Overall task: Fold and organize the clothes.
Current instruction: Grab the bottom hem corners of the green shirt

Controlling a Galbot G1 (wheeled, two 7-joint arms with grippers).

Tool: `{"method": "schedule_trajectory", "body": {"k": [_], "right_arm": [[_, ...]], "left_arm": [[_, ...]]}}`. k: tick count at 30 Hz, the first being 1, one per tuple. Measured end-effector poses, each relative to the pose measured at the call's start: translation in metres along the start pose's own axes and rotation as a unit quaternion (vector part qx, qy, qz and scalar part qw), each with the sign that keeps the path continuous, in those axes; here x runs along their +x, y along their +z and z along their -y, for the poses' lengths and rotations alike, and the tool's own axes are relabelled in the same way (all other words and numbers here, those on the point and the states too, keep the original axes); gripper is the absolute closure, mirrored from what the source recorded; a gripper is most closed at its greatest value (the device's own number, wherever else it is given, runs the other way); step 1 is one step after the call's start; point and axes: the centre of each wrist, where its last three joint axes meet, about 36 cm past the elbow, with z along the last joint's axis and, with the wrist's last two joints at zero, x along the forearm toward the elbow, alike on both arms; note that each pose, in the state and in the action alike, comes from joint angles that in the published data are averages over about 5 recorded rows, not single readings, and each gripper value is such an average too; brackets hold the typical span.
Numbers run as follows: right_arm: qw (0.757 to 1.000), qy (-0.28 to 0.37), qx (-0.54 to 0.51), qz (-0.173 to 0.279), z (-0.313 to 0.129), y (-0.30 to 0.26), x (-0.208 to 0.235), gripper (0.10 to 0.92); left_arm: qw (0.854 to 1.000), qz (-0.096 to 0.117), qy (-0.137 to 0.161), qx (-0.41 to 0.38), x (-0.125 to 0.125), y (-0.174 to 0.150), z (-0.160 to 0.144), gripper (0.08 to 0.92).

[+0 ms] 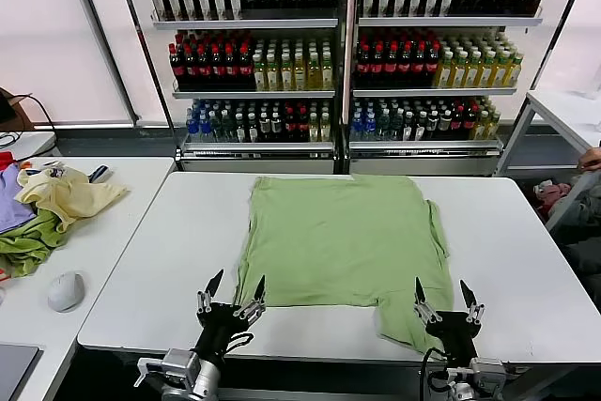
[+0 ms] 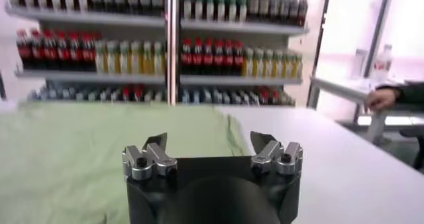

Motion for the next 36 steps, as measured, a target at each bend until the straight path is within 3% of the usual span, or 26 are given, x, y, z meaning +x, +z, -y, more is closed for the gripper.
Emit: {"method": "schedule_trajectory", "body": {"k": [11, 20, 36], "right_arm": [[0.998, -0.004, 0.008, -0.056, -0.010, 0.016, 0.011, 0.200], [0.996, 0.015, 0.016, -0.084, -0.008, 0.028, 0.015, 0.214], [0.994, 0.003, -0.008, -0.108, -0.006, 0.031, 0.016, 0.645]], "left_arm": [[0.997, -0.068, -0.026, -0.025, -0.030, 0.017, 0.006, 0.177], [0.994, -0.099, -0.043, -0.030, -0.042, 0.027, 0.009, 0.212], [0.993, -0.112, -0.031, -0.021, -0.046, 0.030, 0.012, 0.660]]}}
